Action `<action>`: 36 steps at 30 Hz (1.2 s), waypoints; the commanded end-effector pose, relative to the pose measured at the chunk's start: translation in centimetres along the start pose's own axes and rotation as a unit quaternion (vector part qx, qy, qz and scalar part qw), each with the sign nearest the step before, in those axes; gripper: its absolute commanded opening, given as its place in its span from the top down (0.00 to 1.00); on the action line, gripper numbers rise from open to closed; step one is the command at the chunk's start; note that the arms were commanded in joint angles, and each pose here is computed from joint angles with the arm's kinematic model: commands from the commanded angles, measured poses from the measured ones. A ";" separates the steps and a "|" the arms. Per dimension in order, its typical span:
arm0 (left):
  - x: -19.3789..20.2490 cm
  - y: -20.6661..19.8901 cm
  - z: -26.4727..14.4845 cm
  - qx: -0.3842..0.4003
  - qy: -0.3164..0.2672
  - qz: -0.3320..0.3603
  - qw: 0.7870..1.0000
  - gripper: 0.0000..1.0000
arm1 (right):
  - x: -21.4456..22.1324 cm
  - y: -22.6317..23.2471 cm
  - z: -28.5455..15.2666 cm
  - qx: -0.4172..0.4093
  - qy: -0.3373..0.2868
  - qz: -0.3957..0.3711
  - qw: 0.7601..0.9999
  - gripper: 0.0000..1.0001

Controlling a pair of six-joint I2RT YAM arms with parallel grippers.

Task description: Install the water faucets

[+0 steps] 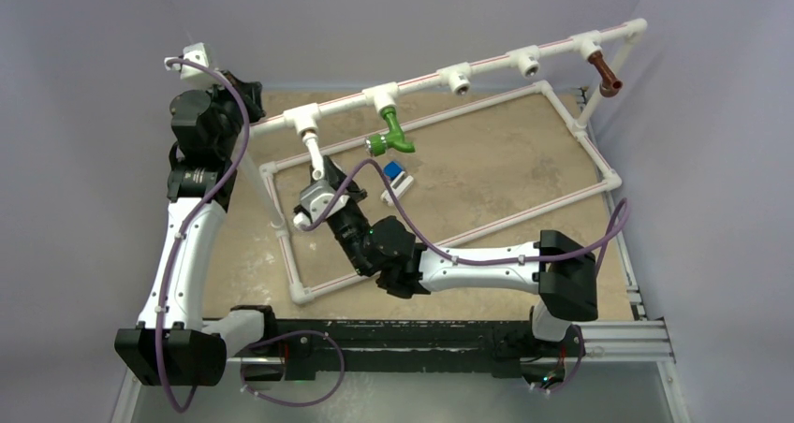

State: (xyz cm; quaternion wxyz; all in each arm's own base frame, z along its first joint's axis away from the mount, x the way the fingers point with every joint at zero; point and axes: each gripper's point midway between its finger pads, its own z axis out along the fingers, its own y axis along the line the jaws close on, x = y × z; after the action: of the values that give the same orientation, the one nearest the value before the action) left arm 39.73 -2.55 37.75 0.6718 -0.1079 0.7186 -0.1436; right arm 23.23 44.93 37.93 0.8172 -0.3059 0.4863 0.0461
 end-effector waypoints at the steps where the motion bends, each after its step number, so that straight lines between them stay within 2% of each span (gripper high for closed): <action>1: 13.3 3.9 -2.2 -0.058 0.228 -0.017 0.972 1.00 | -2.6 -0.8 0.7 0.041 -0.023 0.277 0.960 1.00; 6: 13.2 3.7 -2.3 -0.054 0.227 -0.019 0.972 1.00 | -3.5 -0.7 0.2 0.046 -0.048 0.428 0.901 1.00; 11: 13.2 3.7 -2.3 -0.054 0.228 -0.018 0.972 1.00 | -4.4 -1.3 -0.3 0.052 -0.072 0.562 0.822 1.00; 14: 13.2 3.7 -2.2 -0.055 0.227 -0.018 0.972 1.00 | -4.9 -2.4 -0.6 0.061 -0.088 0.626 0.773 1.00; 18: 13.2 3.7 -2.2 -0.054 0.227 -0.019 0.972 1.00 | -5.1 -4.1 -1.1 0.068 -0.098 0.713 0.691 1.00; 24: 13.3 3.7 -2.2 -0.054 0.229 -0.019 0.972 1.00 | -5.5 -5.6 -1.9 0.054 -0.122 0.798 0.588 1.00; 28: 13.3 3.7 -2.2 -0.053 0.228 -0.019 0.972 1.00 | -6.0 -6.5 -2.5 0.045 -0.134 0.831 0.538 1.00; 32: 13.4 3.8 -2.2 -0.054 0.230 -0.019 0.971 1.00 | -6.4 -7.0 -2.3 0.049 -0.142 0.843 0.517 1.00; 36: 13.4 3.7 -2.2 -0.054 0.229 -0.019 0.972 1.00 | -6.4 -7.1 -2.1 0.055 -0.141 0.861 0.486 1.00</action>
State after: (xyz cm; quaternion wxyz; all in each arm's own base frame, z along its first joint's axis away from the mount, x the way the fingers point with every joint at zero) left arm 38.98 -2.82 37.17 0.6578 -0.1016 0.7306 -0.1525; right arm 21.55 43.84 38.61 0.5411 0.2019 0.5216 0.6280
